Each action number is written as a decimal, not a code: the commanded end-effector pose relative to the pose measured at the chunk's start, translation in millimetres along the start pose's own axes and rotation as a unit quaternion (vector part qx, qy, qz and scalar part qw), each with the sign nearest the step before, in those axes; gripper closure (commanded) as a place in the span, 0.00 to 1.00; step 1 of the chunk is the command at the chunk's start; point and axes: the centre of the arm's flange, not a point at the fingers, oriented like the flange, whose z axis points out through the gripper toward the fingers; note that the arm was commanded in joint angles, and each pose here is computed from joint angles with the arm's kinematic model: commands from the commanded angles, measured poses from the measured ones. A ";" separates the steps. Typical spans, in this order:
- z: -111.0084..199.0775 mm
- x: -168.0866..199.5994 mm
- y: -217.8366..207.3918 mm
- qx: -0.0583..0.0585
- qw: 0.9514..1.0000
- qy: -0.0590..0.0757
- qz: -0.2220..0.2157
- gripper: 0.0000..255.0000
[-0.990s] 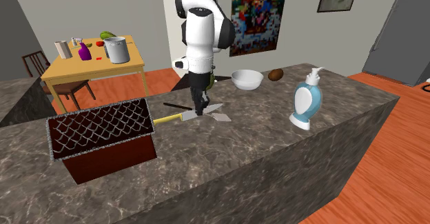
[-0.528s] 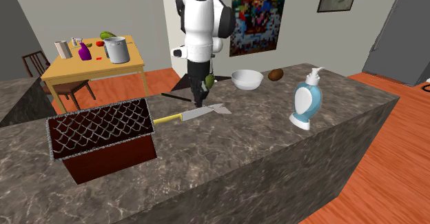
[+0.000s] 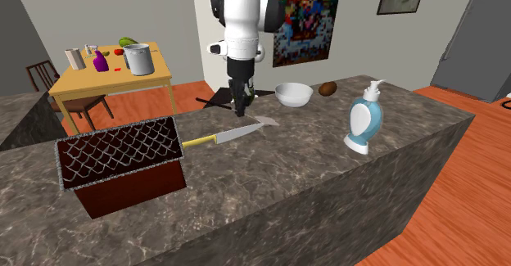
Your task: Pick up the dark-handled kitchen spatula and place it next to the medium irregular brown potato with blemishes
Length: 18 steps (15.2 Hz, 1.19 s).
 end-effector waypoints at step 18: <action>-17.3 -243.8 42.3 0.000 1.000 0.000 0.000 1.00</action>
